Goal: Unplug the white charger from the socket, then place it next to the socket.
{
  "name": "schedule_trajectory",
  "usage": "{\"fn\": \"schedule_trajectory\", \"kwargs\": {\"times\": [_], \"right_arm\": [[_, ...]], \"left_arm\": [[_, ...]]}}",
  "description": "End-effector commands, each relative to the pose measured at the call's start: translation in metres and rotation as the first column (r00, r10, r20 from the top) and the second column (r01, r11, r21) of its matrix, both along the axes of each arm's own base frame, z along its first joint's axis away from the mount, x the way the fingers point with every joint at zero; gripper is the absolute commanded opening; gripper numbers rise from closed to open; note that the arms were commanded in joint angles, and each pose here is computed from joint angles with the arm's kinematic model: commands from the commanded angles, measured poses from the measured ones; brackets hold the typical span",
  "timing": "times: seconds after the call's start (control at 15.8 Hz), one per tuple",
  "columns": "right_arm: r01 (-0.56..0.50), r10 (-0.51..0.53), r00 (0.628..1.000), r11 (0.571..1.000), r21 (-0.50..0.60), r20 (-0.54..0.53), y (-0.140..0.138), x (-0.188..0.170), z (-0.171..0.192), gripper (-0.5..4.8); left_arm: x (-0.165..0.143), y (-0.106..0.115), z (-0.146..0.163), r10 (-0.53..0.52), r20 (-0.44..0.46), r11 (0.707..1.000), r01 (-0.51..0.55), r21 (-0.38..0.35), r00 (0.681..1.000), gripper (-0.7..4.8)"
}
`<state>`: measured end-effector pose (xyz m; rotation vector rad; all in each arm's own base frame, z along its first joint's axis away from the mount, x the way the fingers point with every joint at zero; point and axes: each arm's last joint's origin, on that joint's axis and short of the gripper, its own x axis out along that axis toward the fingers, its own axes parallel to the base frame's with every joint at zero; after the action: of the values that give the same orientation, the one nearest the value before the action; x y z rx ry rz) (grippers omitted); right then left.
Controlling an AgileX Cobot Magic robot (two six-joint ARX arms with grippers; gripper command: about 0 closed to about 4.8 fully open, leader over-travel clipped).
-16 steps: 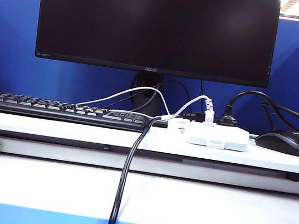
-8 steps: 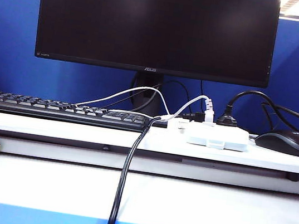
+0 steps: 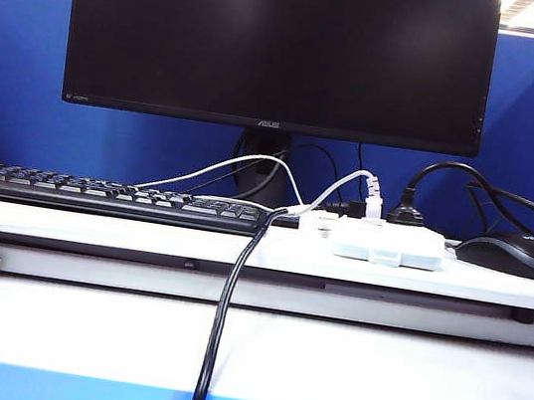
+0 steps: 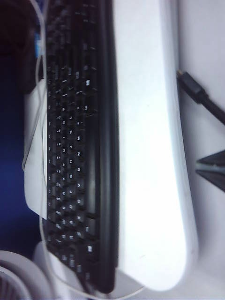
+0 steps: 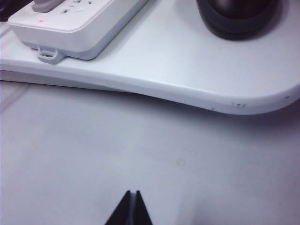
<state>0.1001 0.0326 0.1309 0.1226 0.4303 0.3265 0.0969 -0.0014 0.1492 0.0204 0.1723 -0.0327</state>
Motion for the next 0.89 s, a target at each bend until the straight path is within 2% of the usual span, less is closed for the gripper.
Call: {"fn": "schedule_trajectory", "kwargs": {"times": [0.06, 0.57, 0.7, 0.89], "right_arm": [[0.005, -0.005, 1.000, 1.000, 0.007, 0.013, 0.000, 0.000, 0.000, -0.06], [0.001, -0.001, 1.000, 1.000, 0.007, 0.008, 0.000, 0.000, 0.000, -0.06], [0.032, -0.032, 0.999, 0.999, 0.014, 0.004, -0.002, 0.001, 0.000, -0.06], [0.175, -0.176, 0.984, 0.983, 0.058, 0.017, -0.015, 0.004, 0.002, -0.06]], "left_arm": [[0.000, 0.000, -0.002, 0.005, -0.024, 1.000, -0.006, -0.024, 1.000, -0.05], [0.000, 0.000, -0.002, 0.003, -0.019, 1.000, -0.003, -0.026, 1.000, -0.02], [0.000, 0.000, -0.002, 0.003, -0.018, 1.000, -0.003, -0.026, 1.000, -0.02], [0.000, 0.000, -0.002, 0.003, -0.017, 1.000, -0.003, -0.026, 1.000, -0.02]]}}
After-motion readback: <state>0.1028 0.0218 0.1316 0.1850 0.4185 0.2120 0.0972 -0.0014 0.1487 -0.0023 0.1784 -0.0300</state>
